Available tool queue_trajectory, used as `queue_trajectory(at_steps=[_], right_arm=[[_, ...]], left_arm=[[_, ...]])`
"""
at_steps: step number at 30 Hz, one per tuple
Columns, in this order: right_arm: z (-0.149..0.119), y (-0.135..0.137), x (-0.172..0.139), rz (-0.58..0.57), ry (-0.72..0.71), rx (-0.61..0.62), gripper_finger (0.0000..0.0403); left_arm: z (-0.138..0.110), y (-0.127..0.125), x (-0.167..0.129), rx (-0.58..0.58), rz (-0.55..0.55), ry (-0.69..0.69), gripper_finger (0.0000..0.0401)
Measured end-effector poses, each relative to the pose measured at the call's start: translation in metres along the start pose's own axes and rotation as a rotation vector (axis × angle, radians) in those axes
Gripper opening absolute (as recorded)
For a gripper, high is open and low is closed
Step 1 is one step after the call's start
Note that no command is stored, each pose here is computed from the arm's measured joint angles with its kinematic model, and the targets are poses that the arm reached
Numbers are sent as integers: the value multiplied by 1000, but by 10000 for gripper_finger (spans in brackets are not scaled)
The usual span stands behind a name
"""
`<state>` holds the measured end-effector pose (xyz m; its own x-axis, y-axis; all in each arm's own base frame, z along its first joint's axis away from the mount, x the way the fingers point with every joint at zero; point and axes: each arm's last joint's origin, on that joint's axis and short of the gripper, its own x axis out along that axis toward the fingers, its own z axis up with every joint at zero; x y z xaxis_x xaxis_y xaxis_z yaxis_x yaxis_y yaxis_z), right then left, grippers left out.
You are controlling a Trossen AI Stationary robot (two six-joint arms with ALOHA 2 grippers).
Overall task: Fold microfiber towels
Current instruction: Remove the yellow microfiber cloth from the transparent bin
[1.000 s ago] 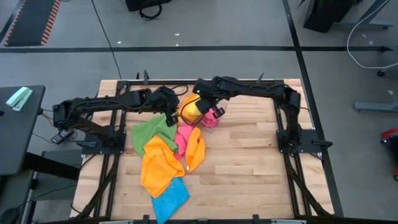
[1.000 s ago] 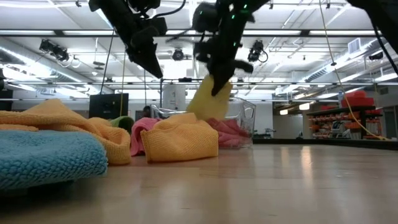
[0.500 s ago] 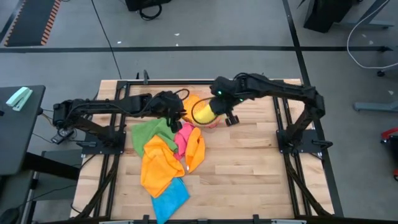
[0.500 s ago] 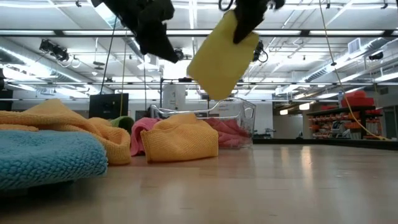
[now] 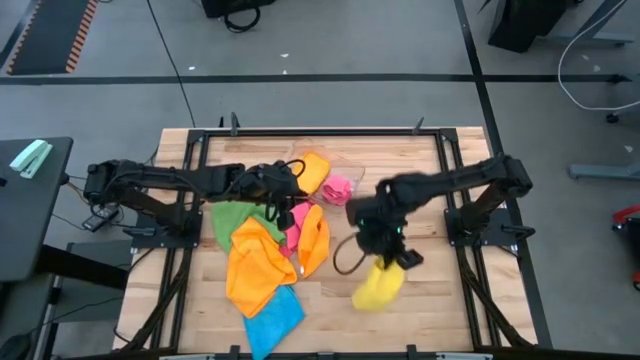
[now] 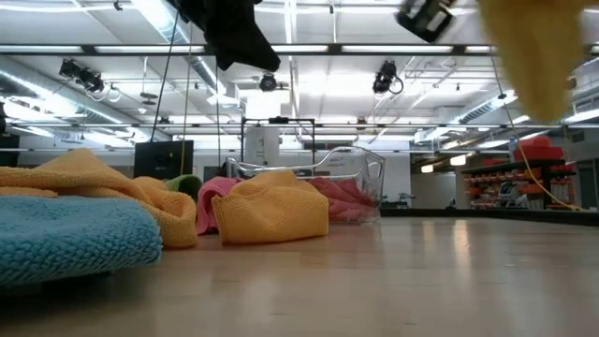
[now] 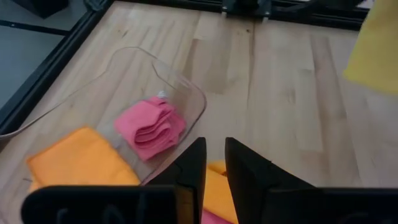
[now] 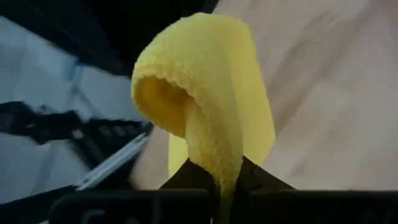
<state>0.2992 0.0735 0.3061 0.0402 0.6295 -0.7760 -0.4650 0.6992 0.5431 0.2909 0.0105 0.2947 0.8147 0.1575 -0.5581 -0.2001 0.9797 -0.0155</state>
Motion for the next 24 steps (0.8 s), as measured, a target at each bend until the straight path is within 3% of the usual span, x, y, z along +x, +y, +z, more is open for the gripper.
queue_trajectory(at_steps=[8,13,18,24], right_arm=[[-28,-19,69,234,40,137,17],[-51,-50,85,167,19,218,17],[-75,-83,89,-16,12,272,20],[-94,-104,93,-77,-29,240,82]], left_arm=[[-1,-4,-1,8,-11,5,73],[-1,-4,-1,-1,-11,5,66],[-1,-4,-1,-41,-11,5,62],[-1,-6,-1,-105,-16,7,68]])
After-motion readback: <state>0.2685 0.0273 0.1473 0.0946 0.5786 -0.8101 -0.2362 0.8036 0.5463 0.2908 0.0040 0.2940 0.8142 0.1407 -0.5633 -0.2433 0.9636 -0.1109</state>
